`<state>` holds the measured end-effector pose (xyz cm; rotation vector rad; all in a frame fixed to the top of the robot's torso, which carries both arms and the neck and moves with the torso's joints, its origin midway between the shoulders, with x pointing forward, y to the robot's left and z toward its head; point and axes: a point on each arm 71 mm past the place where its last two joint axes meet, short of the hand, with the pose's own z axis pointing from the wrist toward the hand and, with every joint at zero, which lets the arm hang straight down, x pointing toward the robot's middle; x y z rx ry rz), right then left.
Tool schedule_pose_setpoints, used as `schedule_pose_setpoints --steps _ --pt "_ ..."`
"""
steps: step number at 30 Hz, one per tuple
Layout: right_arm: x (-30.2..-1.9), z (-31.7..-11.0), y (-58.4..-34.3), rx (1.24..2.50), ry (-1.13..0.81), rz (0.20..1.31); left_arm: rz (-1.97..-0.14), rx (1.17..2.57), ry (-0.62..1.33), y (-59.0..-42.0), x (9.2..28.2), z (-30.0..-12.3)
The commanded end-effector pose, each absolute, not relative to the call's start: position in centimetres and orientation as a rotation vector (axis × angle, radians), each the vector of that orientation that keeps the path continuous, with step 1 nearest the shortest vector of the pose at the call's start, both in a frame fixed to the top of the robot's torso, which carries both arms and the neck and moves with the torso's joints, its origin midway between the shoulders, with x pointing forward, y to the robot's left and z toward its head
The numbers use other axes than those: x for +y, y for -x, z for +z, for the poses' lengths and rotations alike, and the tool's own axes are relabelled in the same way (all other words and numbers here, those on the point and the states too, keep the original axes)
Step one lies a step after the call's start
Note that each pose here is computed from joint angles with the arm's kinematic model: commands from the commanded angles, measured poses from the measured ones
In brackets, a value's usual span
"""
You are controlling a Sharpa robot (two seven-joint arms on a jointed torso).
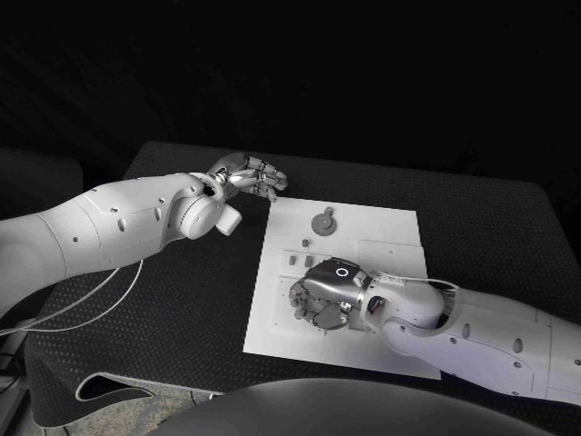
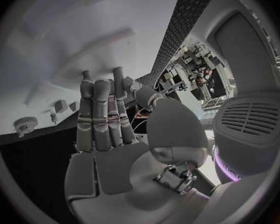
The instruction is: Assemble the parts on the task board
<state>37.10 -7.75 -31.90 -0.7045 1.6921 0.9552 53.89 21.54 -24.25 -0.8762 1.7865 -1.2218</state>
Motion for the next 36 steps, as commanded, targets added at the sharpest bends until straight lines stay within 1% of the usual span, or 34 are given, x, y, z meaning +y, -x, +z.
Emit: schedule_pose_setpoints --steps 1,10,15,30,34,36 --pt "-8.1 -32.6 -37.1 1.754 0.73 0.93 -1.241 1.792 0.87 -53.8 21.4 -24.2" --pt "-8.0 -33.0 -36.9 1.793 0.724 0.966 -1.241 1.792 0.87 -53.9 21.3 -24.2" --pt "-8.3 -33.1 -37.1 1.803 0.681 0.979 -1.24 1.794 0.871 -53.9 21.4 -24.2" --pt "-8.7 -32.7 -37.4 1.756 0.628 0.983 -1.242 1.797 0.87 -53.9 21.3 -24.2" --pt "-9.3 -32.5 -37.4 1.745 0.595 0.997 -1.24 1.796 0.871 -53.9 21.3 -24.2" --pt "-9.8 -32.0 -37.5 1.734 0.564 1.012 -1.238 1.795 0.872 -54.0 21.4 -24.2"
